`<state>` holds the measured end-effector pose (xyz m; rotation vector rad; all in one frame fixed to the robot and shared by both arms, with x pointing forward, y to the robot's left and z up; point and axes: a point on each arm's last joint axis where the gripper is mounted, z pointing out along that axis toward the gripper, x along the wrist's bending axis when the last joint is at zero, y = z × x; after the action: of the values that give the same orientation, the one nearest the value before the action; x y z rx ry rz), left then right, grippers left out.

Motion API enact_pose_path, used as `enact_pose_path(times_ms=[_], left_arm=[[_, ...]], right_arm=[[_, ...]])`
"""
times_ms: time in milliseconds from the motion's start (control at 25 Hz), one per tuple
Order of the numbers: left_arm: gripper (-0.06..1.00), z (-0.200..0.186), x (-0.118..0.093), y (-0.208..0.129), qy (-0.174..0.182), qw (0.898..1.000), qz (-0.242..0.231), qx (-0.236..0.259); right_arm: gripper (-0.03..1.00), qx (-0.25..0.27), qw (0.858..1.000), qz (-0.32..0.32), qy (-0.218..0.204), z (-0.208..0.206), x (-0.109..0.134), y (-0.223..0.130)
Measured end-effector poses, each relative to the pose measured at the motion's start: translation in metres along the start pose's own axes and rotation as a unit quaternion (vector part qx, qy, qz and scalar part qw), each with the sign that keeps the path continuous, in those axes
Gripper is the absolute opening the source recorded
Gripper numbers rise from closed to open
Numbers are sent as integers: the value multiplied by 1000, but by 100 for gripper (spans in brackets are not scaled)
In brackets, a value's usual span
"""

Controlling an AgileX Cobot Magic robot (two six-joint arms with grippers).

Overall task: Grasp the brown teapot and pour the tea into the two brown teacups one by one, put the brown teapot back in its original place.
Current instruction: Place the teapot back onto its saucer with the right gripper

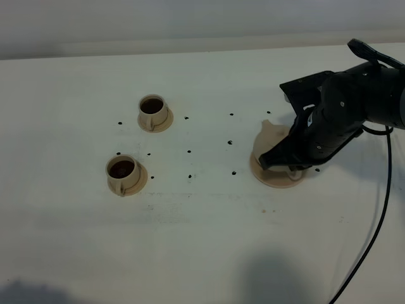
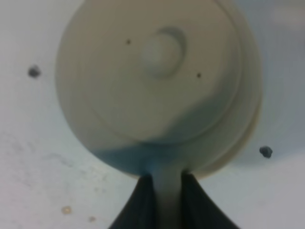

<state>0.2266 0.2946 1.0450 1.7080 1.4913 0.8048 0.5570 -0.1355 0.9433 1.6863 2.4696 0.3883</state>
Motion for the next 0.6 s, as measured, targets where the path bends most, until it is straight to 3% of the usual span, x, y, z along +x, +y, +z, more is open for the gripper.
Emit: enact_pose_path(times_ms=[600], left_arm=[[36,0,0,0,0,1000,0,0]], right_arm=[[9,-18,999,45,11,10,-8,-8]])
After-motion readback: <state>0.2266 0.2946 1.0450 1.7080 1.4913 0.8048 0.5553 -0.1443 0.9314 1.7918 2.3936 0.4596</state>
